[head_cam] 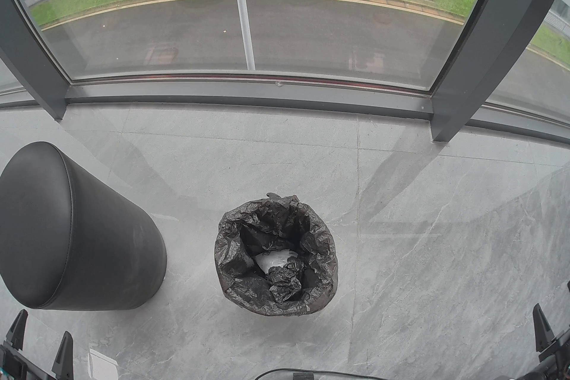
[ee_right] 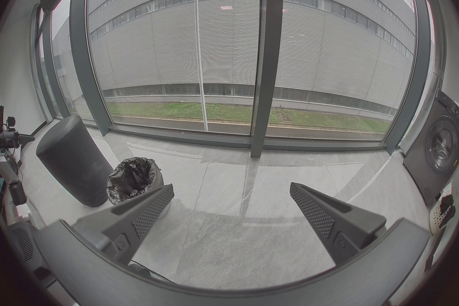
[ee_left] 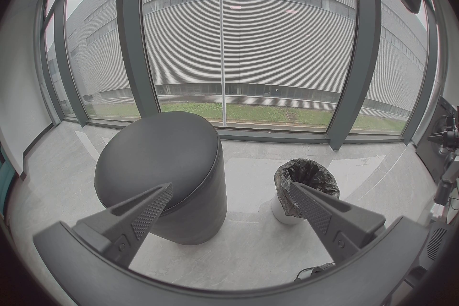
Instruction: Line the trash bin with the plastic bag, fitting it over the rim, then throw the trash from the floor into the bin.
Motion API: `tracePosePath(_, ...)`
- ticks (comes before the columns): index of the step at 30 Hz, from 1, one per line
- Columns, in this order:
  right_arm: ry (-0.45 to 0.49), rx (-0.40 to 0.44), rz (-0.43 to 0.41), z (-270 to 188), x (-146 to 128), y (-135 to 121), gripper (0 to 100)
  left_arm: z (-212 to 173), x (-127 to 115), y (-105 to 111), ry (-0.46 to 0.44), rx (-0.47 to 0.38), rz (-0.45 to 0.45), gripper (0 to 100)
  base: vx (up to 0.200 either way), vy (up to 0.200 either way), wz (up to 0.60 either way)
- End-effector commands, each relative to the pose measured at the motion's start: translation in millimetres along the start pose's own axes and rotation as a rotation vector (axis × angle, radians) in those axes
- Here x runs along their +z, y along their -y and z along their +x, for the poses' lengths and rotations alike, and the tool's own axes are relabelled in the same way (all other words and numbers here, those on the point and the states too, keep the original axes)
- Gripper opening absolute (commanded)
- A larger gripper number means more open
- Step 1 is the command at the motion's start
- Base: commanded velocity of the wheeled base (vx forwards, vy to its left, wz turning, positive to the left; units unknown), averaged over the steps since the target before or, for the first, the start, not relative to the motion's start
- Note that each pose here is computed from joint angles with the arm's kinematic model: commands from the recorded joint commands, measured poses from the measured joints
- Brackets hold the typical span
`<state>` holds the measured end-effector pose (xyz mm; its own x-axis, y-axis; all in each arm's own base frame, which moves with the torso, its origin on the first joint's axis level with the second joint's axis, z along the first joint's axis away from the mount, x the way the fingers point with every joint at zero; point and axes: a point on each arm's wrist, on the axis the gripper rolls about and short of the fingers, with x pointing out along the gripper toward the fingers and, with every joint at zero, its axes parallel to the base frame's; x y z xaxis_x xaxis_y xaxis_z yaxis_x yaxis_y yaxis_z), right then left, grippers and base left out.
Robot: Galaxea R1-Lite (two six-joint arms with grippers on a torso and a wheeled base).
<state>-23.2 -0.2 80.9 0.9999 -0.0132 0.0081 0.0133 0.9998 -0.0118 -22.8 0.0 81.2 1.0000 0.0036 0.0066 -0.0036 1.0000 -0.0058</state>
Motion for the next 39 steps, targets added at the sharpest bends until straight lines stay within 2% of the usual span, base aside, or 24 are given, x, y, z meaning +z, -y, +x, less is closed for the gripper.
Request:
tracePosePath(1,-0.007,0.001,0.000,0.5,-4.7,0.0,100,0.1,-5.0,0.0,-0.002,0.001,0.000,100,0.000,0.000,0.00)
tracePosePath(8,-0.005,-0.005,0.029,0.5,-5.0,0.0,100,0.1,-5.0,0.0,-0.002,0.001,0.000,100,0.000,0.000,0.00)
tracePosePath(39,-0.005,-0.005,0.030,0.5,-5.0,0.1,100,0.1,-5.0,0.0,-0.002,0.001,0.000,100,0.000,0.000,0.00)
